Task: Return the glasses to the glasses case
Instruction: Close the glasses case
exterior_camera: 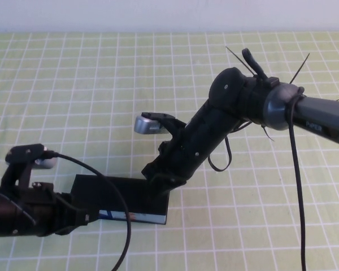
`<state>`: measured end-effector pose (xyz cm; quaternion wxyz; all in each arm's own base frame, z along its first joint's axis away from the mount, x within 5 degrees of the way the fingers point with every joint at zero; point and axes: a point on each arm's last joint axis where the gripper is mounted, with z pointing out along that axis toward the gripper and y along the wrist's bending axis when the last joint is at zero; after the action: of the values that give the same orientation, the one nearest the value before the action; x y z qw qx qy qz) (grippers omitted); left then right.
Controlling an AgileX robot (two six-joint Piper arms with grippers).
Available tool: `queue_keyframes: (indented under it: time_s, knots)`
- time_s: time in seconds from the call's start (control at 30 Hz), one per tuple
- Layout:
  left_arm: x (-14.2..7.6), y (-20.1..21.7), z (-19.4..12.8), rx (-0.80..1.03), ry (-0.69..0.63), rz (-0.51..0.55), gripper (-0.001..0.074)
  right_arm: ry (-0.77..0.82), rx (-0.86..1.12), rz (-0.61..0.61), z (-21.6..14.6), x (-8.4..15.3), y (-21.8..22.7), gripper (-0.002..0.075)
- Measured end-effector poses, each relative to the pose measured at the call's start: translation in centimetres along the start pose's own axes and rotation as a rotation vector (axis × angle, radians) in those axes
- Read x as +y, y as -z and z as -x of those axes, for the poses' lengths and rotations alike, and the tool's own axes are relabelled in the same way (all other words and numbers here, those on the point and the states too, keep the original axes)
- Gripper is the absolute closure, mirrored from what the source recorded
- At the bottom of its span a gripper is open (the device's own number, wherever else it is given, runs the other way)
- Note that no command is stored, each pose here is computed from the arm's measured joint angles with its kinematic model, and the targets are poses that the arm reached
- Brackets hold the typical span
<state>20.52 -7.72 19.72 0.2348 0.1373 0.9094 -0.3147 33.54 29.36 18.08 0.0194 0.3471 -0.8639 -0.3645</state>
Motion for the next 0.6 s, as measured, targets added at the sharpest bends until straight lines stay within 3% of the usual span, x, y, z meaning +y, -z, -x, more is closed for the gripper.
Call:
queue_keyframes:
  time_s: [0.17,0.33,0.6]
  knots:
    - [-2.8,3.8,0.4,-0.165,-0.142,0.011,0.0736,0.013,-0.002,-0.027,0.1,0.7,0.0,0.0743]
    - [-4.7,8.0,-1.1,-0.430,-0.260,0.137,0.0736,0.047,-0.018,-0.089,0.0,1.9,1.1,0.0743]
    - [-5.9,12.1,-7.1,-0.825,-0.337,0.259,0.0736,0.117,-0.171,-0.305,-2.0,7.3,9.2,0.0743]
